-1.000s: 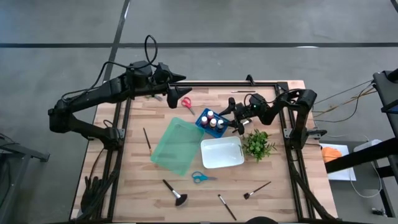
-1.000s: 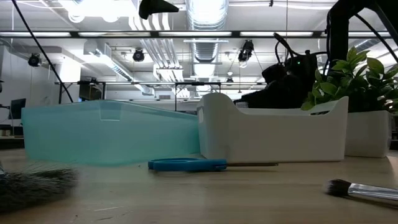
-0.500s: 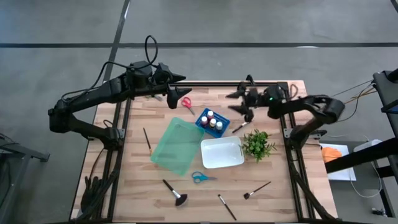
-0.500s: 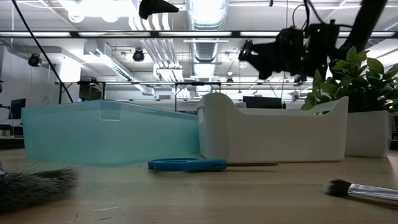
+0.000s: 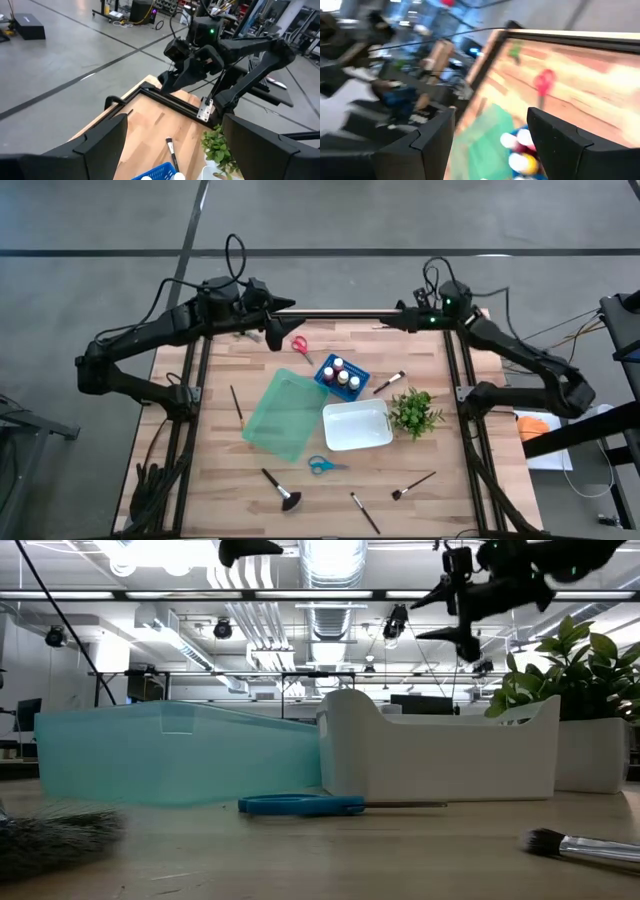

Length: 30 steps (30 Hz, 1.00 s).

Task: Pick & Place Paint Supplies
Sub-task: Put the black foundation brush into the green bin

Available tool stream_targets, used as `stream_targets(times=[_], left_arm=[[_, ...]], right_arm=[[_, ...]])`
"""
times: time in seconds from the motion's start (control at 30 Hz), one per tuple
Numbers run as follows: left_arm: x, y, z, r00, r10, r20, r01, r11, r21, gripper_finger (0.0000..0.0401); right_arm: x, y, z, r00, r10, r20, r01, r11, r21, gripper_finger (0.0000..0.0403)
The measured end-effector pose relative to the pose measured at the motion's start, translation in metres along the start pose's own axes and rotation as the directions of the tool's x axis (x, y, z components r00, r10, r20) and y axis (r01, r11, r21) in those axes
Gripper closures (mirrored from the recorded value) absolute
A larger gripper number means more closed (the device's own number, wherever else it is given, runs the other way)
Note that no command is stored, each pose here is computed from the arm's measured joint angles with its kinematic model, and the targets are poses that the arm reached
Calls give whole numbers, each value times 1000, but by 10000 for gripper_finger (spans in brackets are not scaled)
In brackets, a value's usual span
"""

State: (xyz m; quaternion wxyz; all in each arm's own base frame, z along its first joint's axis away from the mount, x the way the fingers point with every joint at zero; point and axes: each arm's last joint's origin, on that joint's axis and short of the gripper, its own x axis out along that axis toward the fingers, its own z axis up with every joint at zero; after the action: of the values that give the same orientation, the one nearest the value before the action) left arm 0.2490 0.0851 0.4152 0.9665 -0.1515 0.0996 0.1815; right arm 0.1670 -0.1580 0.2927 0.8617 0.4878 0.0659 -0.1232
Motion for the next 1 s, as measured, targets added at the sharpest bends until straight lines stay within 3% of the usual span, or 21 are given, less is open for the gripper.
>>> stream_targets(times=[0.2, 0.43, 0.63, 0.83, 1.0], left_arm=[[-15, -2, 6, 1000, -8, 26, 7, 1000, 13, 64], [-23, 5, -4, 992, 107, -68, -108, 994, -17, 64], [-24, 10, -13, 965, 219, -141, -223, 975, -9, 64], [-25, 11, -11, 964, 233, -128, -237, 971, -16, 64], [-22, 14, -17, 957, 252, -141, -270, 954, -132, 64]], right_arm=[[-23, 33, 7, 975, -214, -55, 216, 975, 44, 157], [-42, 41, -3, 869, -449, -210, 473, 877, 83, 157], [-48, 48, -15, 875, -445, -192, 468, 879, 91, 157], [-46, 46, -24, 873, -457, -171, 480, 867, 132, 157], [-42, 44, -30, 864, -472, -174, 494, 861, 120, 157]])
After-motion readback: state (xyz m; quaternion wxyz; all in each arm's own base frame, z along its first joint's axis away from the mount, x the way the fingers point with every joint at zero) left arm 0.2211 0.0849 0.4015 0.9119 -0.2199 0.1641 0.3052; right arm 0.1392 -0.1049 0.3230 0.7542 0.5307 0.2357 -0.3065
